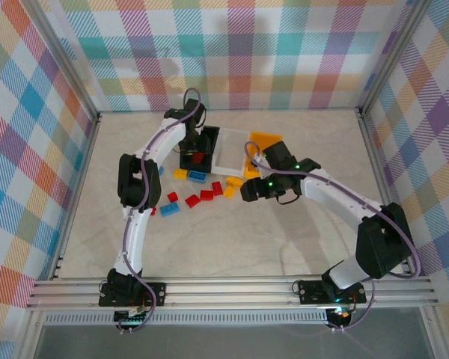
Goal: Sort the legos into containers by color
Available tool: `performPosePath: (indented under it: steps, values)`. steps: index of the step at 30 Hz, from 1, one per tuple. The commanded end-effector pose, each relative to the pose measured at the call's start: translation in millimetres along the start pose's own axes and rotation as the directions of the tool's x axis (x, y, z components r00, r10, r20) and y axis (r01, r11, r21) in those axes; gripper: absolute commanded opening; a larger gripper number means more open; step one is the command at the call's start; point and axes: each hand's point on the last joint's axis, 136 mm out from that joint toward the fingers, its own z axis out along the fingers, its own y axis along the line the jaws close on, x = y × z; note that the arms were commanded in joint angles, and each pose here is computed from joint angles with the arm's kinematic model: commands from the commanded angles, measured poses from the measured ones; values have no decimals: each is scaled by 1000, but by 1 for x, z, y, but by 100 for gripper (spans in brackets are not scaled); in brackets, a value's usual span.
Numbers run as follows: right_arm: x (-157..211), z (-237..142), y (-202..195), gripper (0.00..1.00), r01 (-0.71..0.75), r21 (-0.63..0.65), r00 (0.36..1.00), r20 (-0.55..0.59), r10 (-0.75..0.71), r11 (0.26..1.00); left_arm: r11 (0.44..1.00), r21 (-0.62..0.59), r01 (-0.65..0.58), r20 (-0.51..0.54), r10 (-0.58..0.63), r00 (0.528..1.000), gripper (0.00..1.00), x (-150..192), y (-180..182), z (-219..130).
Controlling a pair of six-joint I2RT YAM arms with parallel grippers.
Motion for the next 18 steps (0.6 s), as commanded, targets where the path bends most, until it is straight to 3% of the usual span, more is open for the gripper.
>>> performPosePath:
  steps: [1, 4, 6, 10, 12, 15, 18]
  values:
    - [-6, 5, 25, 73, 59, -40, 998, -17, -60, 997, 999, 38, 3, 9, -3, 1000, 61, 10, -3, -36]
    - [-3, 20, 52, 73, 203, -85, 978, -33, -207, 975, 999, 47, 8, 24, -9, 1000, 67, 25, 1, -56]
    - [4, 30, 73, 72, 379, -131, 922, -27, -385, 916, 999, 37, 7, 32, -8, 999, 70, 40, 7, -71]
    - [23, 47, 102, 72, 750, -218, 649, 65, -758, 624, 1000, 11, 12, 33, -12, 999, 76, 75, 24, -98]
    - [23, 51, 111, 72, 829, -243, 542, 126, -831, 504, 1000, -4, 21, 29, -21, 999, 79, 94, 34, -109]
    - [11, 62, 114, 74, 895, -227, 425, 165, -890, 385, 998, -28, 47, 30, -46, 998, 84, 122, 51, -122]
    - [1, 79, 113, 75, 909, -255, 375, 151, -915, 330, 996, -41, 73, 31, -72, 997, 87, 146, 66, -132]
